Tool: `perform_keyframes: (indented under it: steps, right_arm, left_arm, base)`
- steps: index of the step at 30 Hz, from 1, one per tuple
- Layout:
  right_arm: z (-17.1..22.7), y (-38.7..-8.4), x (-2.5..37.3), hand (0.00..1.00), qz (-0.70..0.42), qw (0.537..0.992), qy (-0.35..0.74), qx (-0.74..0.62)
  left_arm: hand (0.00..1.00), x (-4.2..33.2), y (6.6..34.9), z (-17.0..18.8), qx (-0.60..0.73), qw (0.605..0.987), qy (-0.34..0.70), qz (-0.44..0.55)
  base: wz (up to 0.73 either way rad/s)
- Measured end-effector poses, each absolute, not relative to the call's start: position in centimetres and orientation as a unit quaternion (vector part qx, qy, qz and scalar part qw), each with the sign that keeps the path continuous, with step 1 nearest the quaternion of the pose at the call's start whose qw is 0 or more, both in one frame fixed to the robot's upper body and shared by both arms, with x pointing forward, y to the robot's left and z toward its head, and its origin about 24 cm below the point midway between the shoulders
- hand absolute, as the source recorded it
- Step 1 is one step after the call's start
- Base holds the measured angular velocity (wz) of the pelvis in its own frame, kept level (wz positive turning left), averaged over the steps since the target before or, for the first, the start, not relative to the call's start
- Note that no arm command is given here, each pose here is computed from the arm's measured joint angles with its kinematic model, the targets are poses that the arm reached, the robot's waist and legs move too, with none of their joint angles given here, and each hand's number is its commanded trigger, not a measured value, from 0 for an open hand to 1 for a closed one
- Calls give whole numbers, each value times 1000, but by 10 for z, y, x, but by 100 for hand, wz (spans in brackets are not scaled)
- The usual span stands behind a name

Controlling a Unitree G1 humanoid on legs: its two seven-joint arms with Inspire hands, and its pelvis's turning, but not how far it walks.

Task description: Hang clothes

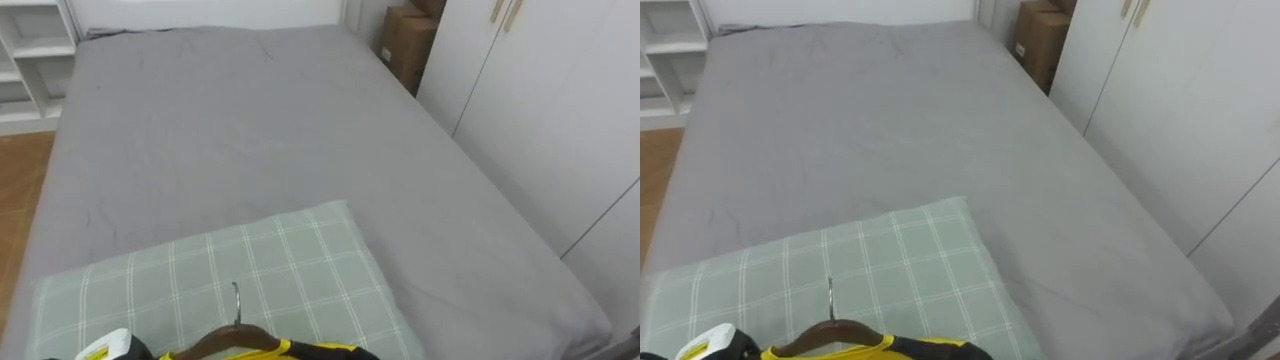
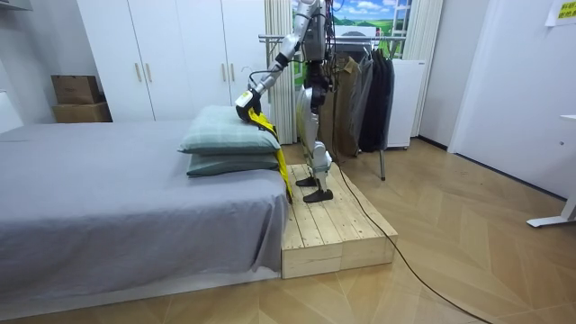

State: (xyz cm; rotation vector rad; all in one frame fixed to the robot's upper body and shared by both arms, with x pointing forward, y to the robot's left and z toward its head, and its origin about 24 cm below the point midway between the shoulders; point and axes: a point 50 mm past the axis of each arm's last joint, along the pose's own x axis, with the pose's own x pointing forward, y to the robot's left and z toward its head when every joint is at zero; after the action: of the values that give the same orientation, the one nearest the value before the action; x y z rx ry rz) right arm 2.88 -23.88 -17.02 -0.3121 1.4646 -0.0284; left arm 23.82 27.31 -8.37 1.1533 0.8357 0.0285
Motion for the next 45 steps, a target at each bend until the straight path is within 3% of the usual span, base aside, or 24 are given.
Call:
perform_keyframes:
  steps: [23, 37, 45]
  right_arm:
    - [-170, -239, 33, 0, -1, 733, 660, -165]
    - [-167, -240, 53, 0, -21, 765, 627, -146]
    - [-167, -243, 52, 0, -36, 765, 628, -136]
  left_arm:
    - [100, 236, 270, -86, 507, 769, 389, 19]
    - [100, 243, 250, -86, 308, 867, 381, 95]
    - [100, 242, 240, -84, 278, 889, 353, 92]
  base:
    - [0]
    - [9]
    - [17]
